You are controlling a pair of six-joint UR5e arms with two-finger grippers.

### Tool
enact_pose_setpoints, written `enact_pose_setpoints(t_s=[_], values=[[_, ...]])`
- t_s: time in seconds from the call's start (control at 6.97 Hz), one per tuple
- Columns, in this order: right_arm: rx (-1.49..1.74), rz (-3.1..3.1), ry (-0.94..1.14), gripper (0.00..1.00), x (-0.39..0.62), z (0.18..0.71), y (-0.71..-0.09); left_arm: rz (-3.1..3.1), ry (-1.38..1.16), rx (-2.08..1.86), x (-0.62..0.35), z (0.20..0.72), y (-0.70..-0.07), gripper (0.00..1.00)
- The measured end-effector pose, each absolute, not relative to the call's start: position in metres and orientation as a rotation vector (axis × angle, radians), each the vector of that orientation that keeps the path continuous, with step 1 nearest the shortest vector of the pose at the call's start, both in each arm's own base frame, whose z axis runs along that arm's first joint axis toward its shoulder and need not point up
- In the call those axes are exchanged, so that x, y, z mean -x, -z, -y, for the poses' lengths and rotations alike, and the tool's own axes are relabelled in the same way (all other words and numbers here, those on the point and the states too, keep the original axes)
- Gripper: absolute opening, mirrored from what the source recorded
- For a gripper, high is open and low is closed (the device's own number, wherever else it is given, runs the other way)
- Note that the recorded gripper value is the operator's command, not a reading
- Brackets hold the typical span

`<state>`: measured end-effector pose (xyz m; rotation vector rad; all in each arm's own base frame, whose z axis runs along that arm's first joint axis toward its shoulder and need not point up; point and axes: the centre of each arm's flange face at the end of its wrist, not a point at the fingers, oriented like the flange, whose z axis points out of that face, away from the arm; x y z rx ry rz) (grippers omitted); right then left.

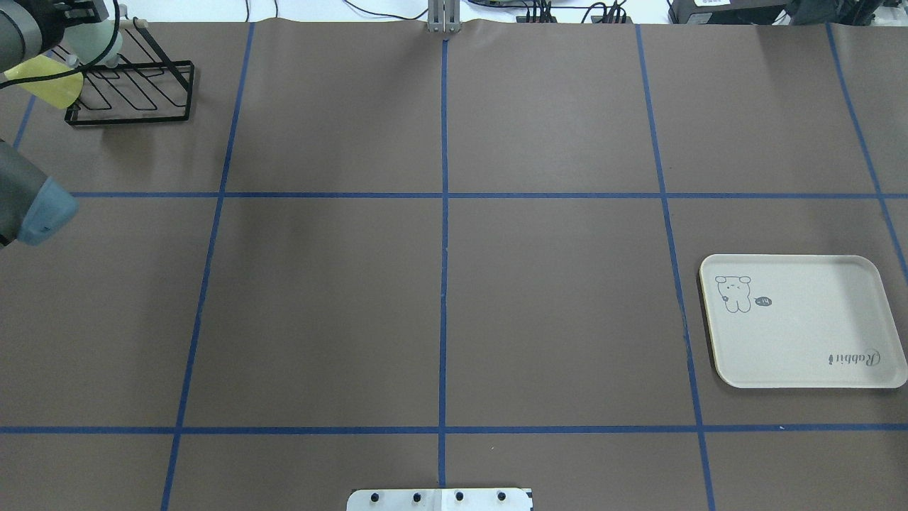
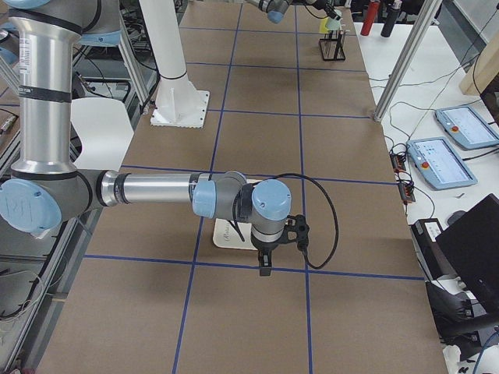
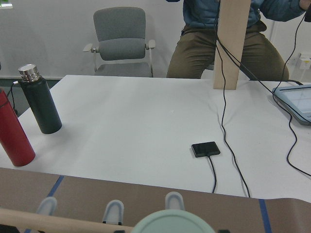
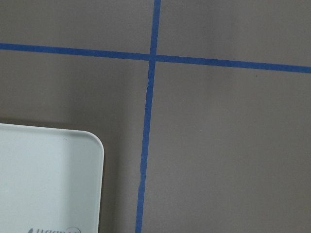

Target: Left arm grabs green cup and hands to right arm on tray

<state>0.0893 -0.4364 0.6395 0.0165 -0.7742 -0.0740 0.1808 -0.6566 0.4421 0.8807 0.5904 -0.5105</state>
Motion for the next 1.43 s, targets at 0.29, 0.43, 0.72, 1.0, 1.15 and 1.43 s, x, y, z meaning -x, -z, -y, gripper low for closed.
enact_pose_setpoints(t_s=[0.29,0.43,0.72,1.0,1.15,1.43], values=[[-0.025,0.783,0.075,1.0,-0.089,0.438,-0.635,-0.594,0.517,-0.911,-0.163,0.654,-0.429,0.41],[-0.04,0.805,0.077,1.0,-0.087,0.44,-0.627,-0.603,0.524,-0.923,-0.159,0.655,-0.42,0.41],[-0.073,0.859,0.085,1.0,-0.084,0.448,-0.614,-0.649,0.562,-0.933,-0.162,0.66,-0.398,0.4],[-0.194,0.863,0.135,1.0,-0.081,0.46,-0.603,-0.716,0.62,-0.911,-0.181,0.662,-0.385,0.4],[-0.261,0.849,0.129,1.0,-0.076,0.474,-0.591,-0.75,0.652,-0.891,-0.191,0.66,-0.382,0.4],[-0.342,0.851,0.052,1.0,-0.061,0.509,-0.552,-0.808,0.729,-0.853,-0.2,0.656,-0.38,0.4]])
